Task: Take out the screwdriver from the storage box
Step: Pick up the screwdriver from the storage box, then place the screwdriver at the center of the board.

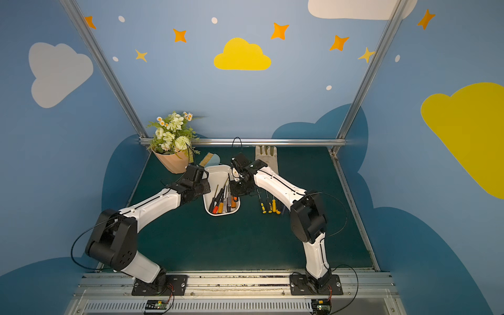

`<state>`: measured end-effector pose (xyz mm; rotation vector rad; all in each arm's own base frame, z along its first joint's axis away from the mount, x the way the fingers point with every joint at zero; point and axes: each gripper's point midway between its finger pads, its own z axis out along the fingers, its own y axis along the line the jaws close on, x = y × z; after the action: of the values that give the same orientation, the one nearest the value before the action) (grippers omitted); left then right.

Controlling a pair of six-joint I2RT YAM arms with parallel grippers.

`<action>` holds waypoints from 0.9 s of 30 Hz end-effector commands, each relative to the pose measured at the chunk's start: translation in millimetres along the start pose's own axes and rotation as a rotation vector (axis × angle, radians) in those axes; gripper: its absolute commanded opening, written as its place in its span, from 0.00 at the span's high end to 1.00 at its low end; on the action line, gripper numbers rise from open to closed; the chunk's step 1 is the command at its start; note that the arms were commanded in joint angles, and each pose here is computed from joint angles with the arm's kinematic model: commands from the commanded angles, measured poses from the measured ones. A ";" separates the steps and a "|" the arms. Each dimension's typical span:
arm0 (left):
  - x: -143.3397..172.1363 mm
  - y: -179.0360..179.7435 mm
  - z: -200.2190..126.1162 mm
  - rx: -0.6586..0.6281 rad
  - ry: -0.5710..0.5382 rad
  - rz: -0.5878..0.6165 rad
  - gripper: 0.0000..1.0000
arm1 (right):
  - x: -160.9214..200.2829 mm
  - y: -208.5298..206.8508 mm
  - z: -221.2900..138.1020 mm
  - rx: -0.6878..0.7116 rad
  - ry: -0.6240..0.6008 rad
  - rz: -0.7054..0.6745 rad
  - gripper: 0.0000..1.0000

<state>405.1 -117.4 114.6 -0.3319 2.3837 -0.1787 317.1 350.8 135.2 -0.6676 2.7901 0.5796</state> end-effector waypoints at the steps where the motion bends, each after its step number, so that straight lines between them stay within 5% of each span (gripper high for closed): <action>1: -31.6 -11.5 -11.1 0.043 -0.083 -0.043 0.98 | 3.0 -12.3 -18.0 0.046 -0.017 -0.010 1.00; 12: -34.0 -5.9 -10.5 0.031 -0.086 -0.054 0.98 | 50.2 -81.8 19.6 0.302 0.238 0.030 1.00; 27: -35.2 -6.2 -11.6 0.034 -0.089 -0.057 0.98 | 66.2 -117.7 49.0 0.465 0.393 0.015 1.00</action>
<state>406.8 -107.8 114.1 -0.3594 2.3813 -0.1594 322.5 261.1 32.3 -0.6896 3.0969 -0.1244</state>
